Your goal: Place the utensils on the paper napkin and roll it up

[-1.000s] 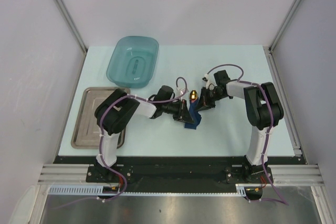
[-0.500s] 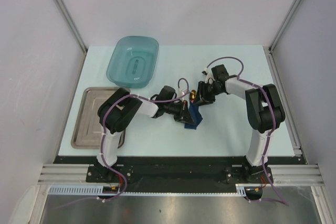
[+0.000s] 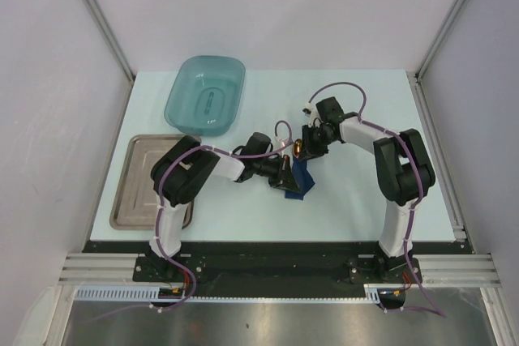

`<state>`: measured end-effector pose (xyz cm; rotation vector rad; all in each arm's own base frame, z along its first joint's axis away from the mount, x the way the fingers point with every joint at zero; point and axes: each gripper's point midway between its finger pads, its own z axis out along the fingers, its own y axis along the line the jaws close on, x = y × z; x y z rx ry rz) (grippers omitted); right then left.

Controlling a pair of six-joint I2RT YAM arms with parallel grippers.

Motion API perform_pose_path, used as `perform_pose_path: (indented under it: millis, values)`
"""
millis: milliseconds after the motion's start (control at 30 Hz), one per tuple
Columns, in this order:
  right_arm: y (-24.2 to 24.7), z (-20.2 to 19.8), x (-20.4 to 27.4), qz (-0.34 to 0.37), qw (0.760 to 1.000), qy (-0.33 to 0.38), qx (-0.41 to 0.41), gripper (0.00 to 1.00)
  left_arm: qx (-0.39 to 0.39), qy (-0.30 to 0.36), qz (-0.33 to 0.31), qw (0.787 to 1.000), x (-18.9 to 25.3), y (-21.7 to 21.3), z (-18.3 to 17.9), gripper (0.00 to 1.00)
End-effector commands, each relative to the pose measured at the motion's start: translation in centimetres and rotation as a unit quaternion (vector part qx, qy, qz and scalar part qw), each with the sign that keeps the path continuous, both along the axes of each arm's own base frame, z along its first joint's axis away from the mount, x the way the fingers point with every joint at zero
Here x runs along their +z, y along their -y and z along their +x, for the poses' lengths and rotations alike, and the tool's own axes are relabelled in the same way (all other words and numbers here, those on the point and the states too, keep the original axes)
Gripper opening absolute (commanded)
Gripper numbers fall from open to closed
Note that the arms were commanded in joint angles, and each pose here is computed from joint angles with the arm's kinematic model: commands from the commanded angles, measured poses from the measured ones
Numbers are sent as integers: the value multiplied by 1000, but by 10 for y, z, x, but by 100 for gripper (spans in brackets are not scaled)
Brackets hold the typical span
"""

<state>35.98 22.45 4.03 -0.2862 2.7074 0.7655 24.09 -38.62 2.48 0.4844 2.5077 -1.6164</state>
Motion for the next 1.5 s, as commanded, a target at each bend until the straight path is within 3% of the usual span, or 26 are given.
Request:
perform_pose_path:
  millis: [0,333,667,933,1167,1233,1367,1467]
  values:
    - [14,3,-16,-9,1000,-13,2,13,8,6,18,1000,-14,-4,1,2]
    - [21,8,-9,32,999,-21,-6,14,9,7,21,1000,-15,-4,3,2]
    - [4,9,40,118,993,-7,-9,39,8,11,24,1000,-17,-4,4,2]
    - [0,-5,13,90,995,-37,9,40,1,22,23,999,-15,-2,5,1]
    - [13,-19,-13,45,997,-58,16,36,-1,25,20,999,-12,0,5,1]
    - [15,-21,-16,41,997,-57,21,29,-1,28,20,999,-12,1,6,1]
    - [20,-23,-19,35,998,-52,23,2,-2,37,13,999,-6,3,7,1]
    - [25,-25,-25,31,998,-56,22,0,-2,47,7,999,0,5,10,2]
